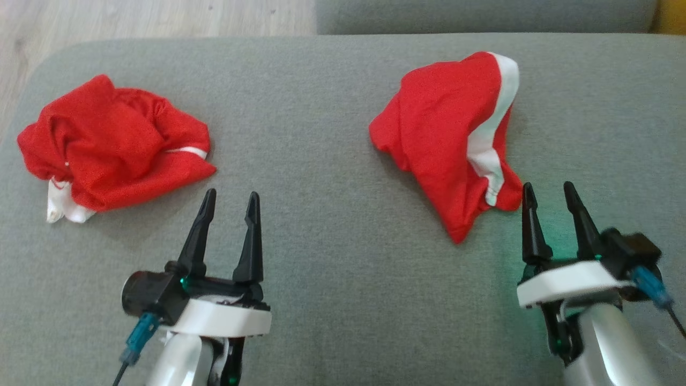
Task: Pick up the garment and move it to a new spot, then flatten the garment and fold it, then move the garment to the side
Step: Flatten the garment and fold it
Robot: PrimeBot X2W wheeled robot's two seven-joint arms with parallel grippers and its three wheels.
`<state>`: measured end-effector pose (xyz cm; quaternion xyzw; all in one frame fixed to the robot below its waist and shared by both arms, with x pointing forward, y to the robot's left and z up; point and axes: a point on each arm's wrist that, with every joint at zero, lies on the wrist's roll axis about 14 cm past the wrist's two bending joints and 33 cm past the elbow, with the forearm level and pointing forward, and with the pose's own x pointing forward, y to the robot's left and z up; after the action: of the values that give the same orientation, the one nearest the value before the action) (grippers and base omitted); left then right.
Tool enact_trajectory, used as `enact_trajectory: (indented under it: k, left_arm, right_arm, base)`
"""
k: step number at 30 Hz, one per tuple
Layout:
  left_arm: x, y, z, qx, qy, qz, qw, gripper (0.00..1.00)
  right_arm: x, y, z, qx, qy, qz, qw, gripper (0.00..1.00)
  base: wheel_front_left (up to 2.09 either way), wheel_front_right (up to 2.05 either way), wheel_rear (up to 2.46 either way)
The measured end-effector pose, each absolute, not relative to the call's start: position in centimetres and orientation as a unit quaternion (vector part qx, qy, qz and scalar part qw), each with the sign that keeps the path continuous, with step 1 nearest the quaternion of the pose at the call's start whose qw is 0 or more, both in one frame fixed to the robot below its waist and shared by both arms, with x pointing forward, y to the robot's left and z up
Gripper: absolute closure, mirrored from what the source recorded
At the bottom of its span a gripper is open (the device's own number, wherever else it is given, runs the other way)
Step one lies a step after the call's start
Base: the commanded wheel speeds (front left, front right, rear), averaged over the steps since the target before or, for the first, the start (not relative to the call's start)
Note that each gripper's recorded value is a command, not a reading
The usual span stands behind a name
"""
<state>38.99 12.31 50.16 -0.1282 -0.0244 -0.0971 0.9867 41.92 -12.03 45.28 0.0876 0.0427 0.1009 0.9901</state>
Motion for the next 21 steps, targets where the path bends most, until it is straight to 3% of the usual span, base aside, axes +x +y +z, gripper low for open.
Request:
enact_trajectory:
  k: [15,16,17,18,21]
  left_arm:
    - [39.5,13.9,49.0,-0.125,-0.010,-0.074,0.989,0.00]
    - [39.4,14.0,48.9,-0.125,-0.009,-0.074,0.989,0.00]
    - [39.4,14.0,49.0,-0.125,-0.009,-0.074,0.989,0.00]
    - [39.4,14.0,49.0,-0.127,-0.010,-0.073,0.989,0.00]
    - [39.4,13.7,49.2,-0.130,-0.013,-0.076,0.989,0.00]
  right_arm:
    - [44.6,-9.7,36.7,0.063,0.194,0.118,0.972,0.00]
    - [44.7,-9.6,36.7,0.065,0.195,0.119,0.971,0.21]
    - [44.9,-9.5,36.7,0.065,0.196,0.121,0.971,0.89]
    - [45.2,-9.3,36.9,0.066,0.194,0.122,0.971,1.00]
    - [45.9,-9.5,38.1,0.080,0.177,0.115,0.974,1.00]
  base:
    - [0.00,0.00,0.00]
    - [0.00,0.00,0.00]
    - [0.00,0.00,0.00]
    - [0.00,0.00,0.00]
    - [0.00,0.00,0.00]
